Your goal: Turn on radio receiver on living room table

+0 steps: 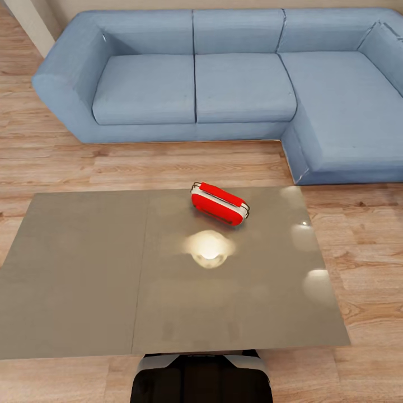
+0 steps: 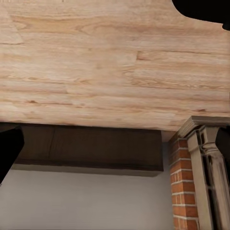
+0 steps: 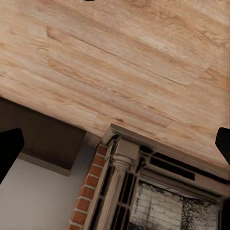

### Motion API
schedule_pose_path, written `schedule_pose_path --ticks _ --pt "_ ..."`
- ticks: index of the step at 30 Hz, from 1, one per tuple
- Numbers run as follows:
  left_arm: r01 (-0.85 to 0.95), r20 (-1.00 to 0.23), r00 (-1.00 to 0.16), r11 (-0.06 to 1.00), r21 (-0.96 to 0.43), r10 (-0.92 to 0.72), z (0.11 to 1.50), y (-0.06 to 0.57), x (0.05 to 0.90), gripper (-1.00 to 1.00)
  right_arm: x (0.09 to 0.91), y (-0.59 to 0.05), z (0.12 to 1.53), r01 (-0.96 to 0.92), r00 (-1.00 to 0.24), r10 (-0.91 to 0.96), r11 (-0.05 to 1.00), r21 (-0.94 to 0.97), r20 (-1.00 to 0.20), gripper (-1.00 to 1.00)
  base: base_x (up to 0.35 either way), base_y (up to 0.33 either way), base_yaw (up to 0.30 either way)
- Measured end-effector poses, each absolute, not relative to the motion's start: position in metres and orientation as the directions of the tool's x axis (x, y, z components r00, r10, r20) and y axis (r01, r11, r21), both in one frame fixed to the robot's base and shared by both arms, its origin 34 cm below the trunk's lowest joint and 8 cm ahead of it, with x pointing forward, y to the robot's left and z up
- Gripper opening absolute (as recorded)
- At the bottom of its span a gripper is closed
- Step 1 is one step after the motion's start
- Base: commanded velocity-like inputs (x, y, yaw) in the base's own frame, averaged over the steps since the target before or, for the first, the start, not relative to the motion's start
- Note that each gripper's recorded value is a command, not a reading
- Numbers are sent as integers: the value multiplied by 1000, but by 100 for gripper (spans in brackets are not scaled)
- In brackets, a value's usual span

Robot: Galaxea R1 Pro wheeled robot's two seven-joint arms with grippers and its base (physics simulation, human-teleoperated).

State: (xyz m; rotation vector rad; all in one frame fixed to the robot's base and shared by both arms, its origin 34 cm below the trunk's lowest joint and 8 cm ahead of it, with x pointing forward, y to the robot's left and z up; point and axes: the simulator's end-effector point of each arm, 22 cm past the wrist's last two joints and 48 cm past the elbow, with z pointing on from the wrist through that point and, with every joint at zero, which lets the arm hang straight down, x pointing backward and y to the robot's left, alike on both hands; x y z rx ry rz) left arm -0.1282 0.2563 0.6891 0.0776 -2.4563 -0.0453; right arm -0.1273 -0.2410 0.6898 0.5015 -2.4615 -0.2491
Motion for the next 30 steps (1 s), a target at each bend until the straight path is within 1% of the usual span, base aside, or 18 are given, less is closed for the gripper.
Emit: schedule_pose_path --ticks 1,2,4,6,8,10,11,16,18,20,22,23,24,27,29,30 --pt "-45 626 -777 998 50 -66 687 256 -126 100 -127 -241 689 -295 -744 -410 910 290 527 100 0 0 0" --pt "-47 595 -801 998 44 -64 675 255 -111 100 -121 -239 685 -297 -754 -410 909 291 513 100 0 0 0" --pt "-50 523 -850 998 37 -62 650 256 -76 100 -95 -225 665 -298 -795 -406 909 292 451 100 0 0 0" --pt "-52 487 -871 998 35 -63 639 257 -58 100 -71 -213 650 -298 -826 -399 909 292 399 100 0 0 0" --pt "-51 411 -910 998 31 -59 613 262 -7 100 9 -178 613 -298 -896 -371 910 289 244 100 0 0 0" --pt "-48 350 -935 998 27 -55 596 267 40 100 51 -178 600 -306 -909 -365 913 272 203 100 0 0 0" --pt "-46 305 -951 999 24 -51 587 270 78 100 85 -182 592 -317 -915 -366 913 255 172 100 0 0 0" --pt "-46 174 -984 999 13 -48 580 273 180 100 176 -178 588 -342 -932 -359 913 224 42 100 0 0 0" --pt "-43 83 -996 999 4 -44 588 274 247 100 240 -177 597 -348 -937 -347 916 199 -44 100 0 0 0" --pt "-39 11 -999 999 -5 -39 600 272 295 100 289 -175 610 -348 -937 -335 920 181 -100 100 0 0 0" --pt "-36 -52 -998 999 -22 -37 614 268 334 100 324 -170 627 -349 -935 -329 921 172 -134 100 0 0 0" --pt "-34 -65 -997 999 -30 -36 618 266 341 100 331 -169 631 -349 -934 -328 921 170 -139 100 0 0 0" --pt "-29 -92 -995 998 -59 -35 626 260 358 100 346 -167 641 -350 -933 -328 922 166 -146 100 0 0 0" --pt "-19 -120 -992 994 -109 -33 636 248 375 100 362 -166 652 -349 -932 -326 924 158 -156 100 0 0 0" --pt "-3 -146 -989 982 -191 -32 649 229 393 100 390 -169 658 -351 -927 -326 928 123 -188 100 0 0 0" --pt "-1 -149 -988 980 -199 -31 650 227 395 100 397 -169 659 -351 -925 -325 929 118 -197 100 0 0 0"
